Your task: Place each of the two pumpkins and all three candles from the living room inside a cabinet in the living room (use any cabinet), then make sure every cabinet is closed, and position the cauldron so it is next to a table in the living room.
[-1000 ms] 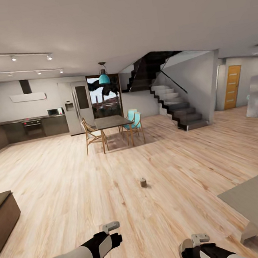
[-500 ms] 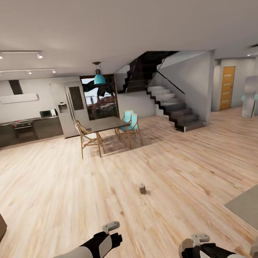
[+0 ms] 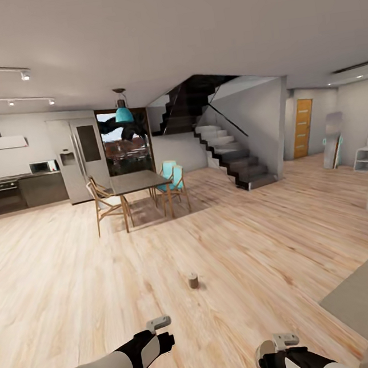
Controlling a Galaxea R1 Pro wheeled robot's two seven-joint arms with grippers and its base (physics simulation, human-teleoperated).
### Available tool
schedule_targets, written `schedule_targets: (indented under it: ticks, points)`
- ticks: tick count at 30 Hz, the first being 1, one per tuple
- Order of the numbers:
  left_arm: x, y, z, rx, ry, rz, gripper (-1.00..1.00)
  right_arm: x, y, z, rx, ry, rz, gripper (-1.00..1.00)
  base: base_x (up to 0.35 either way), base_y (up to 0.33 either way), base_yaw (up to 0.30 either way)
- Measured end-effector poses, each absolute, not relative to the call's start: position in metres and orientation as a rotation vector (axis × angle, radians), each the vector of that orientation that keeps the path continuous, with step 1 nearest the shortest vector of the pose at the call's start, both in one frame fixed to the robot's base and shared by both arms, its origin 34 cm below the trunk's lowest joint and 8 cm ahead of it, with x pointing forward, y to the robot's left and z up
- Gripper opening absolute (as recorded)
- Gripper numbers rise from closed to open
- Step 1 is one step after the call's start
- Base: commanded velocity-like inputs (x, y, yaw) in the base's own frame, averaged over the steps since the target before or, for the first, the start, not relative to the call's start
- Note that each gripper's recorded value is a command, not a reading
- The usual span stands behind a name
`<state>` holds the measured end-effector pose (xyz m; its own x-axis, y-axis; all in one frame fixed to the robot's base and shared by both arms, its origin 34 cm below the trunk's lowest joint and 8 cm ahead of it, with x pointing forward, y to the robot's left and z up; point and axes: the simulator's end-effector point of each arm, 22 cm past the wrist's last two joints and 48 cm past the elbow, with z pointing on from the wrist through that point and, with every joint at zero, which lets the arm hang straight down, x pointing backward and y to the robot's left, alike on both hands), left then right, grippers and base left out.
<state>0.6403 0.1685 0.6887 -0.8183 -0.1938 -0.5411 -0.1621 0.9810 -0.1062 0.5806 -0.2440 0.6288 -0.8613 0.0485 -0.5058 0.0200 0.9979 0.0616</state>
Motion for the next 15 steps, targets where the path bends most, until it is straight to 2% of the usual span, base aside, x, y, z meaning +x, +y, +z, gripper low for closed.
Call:
schedule_targets:
  ticks: [15]
  points:
    - [0.6404,0.1683,0.6888,-0.249,2.547,-0.074,1.0,0.5807,-0.2439,0.6289,0.048,2.608,0.073,-1.0,0.333,0.073,-0.005]
